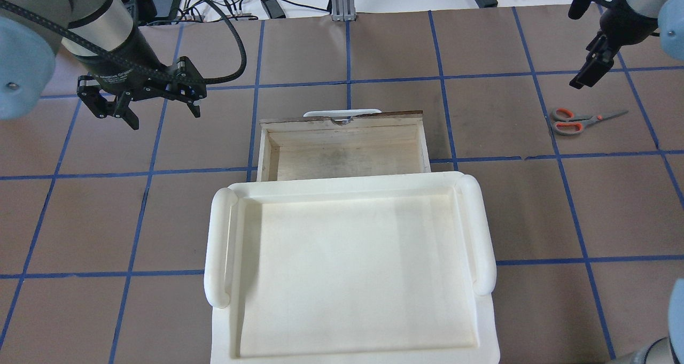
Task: Put scissors in drawer and close it
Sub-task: 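Move the right gripper over the grey-and-orange scissors and lower it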
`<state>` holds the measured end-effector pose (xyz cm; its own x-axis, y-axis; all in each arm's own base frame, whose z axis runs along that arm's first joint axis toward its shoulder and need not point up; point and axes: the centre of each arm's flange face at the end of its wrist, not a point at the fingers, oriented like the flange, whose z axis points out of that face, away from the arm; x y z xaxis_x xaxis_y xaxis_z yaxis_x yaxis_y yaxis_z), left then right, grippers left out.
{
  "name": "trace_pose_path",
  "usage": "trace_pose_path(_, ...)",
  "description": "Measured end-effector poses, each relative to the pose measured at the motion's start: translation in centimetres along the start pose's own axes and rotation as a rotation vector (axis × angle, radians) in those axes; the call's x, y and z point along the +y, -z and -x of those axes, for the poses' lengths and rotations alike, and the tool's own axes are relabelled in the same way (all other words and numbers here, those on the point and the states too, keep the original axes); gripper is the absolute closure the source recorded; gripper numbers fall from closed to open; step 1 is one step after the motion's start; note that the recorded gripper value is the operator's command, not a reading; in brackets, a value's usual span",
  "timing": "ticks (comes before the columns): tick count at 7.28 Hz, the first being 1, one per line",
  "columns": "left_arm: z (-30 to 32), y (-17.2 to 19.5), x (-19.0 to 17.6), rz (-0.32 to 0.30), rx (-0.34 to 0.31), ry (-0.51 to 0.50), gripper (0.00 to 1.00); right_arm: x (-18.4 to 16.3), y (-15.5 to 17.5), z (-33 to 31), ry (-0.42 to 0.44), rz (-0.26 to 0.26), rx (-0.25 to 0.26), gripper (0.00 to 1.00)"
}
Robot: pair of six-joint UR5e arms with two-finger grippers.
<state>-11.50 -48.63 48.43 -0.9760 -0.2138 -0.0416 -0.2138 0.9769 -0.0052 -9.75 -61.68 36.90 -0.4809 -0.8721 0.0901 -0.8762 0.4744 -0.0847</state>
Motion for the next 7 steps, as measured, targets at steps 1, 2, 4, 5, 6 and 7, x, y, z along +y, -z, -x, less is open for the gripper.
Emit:
trace_pose_path(1, 0.0, 0.0, 0.0, 0.000, 0.000, 0.000, 0.00, 1.8, -2.0, -1.4, 0.084, -0.012, -0.020, 0.03)
trace_pose_path(2, 0.0, 0.0, 0.0, 0.000, 0.000, 0.000, 0.00, 3.5, -3.9, -2.6, 0.178, -0.015, -0.029, 0.04)
trace_pose_path(4, 0.0, 0.0, 0.0, 0.001, 0.000, 0.000, 0.00, 5.9, -7.1, -4.7, 0.381, -0.014, -0.032, 0.04)
trace_pose_path(5, 0.0, 0.0, 0.0, 0.001, 0.000, 0.000, 0.00, 6.4, -8.6, -5.7, 0.462, -0.009, -0.030, 0.04)
trace_pose_path(6, 0.0, 0.0, 0.0, 0.002, 0.000, 0.001, 0.00, 6.8, -10.0, -6.6, 0.543, 0.008, -0.023, 0.04)
trace_pose_path(7, 0.0, 0.0, 0.0, 0.001, 0.000, 0.001, 0.00, 7.1, -11.1, -7.3, 0.626, 0.034, -0.010, 0.02)
